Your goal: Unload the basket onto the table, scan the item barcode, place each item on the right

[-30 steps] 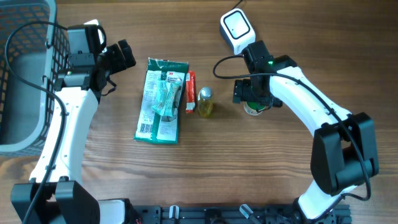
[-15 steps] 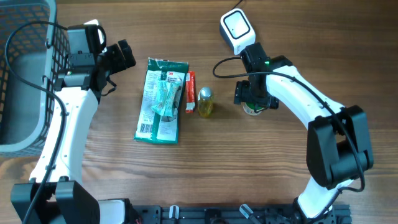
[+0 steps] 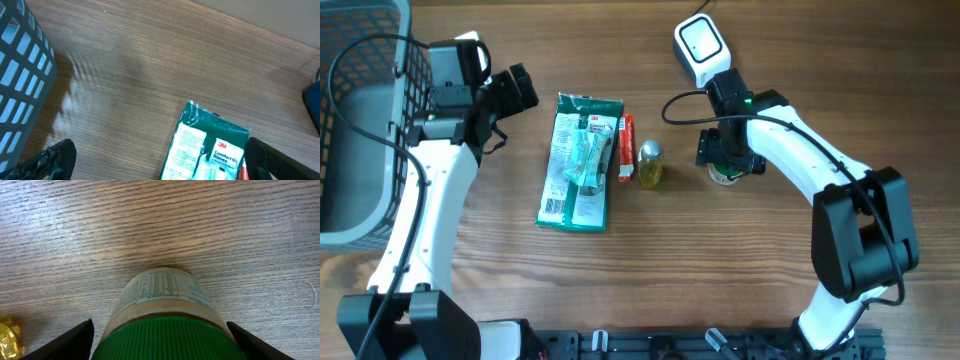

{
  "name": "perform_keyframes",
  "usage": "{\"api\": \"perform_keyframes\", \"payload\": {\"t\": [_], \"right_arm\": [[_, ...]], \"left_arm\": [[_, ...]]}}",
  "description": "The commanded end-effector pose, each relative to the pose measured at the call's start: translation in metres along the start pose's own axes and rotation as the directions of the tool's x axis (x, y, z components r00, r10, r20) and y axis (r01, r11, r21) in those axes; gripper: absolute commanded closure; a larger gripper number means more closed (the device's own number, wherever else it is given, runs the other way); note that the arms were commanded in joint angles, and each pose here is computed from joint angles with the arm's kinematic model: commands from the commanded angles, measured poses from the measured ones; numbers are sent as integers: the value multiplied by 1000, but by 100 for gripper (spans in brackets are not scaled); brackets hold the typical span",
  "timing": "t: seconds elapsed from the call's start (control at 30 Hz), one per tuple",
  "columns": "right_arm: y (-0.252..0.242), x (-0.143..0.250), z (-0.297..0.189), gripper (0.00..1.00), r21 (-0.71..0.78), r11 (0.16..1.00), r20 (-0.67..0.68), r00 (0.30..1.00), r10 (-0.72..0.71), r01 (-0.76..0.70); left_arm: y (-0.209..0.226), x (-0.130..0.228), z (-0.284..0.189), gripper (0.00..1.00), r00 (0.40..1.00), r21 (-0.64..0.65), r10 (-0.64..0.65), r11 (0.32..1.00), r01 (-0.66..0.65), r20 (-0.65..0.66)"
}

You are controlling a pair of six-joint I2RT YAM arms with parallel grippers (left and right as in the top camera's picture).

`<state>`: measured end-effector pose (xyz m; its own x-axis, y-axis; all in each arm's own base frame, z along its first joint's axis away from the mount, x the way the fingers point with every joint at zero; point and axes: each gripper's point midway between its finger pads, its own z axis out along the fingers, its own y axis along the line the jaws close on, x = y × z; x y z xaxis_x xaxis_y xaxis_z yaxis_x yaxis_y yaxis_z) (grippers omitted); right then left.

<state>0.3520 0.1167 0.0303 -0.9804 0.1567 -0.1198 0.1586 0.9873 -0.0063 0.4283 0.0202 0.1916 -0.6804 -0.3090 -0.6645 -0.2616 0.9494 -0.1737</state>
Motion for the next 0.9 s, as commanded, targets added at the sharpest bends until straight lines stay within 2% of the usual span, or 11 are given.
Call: {"api": "perform_keyframes", "payload": {"t": [0.0,0.43,0.67,0.87], "right_arm": [[-2,5,11,17,15,1000,-27,999,18,-18],[-8,10,19,16,36,999,-27,999,19,-18],[-6,6,20,20,27,999,-11,1000,21,-20],[-13,2,20,18,27,999,-7,999,43,-43]], "left_arm": [[3,-4,-1,0,1000,-11,5,1000,-5,9],[3,-4,-1,0,1000,-11,5,1000,-5,9],[3,-4,-1,0,1000,-11,5,1000,-5,10],[3,-4,-1,0,1000,-11,5,1000,-5,10]]}}
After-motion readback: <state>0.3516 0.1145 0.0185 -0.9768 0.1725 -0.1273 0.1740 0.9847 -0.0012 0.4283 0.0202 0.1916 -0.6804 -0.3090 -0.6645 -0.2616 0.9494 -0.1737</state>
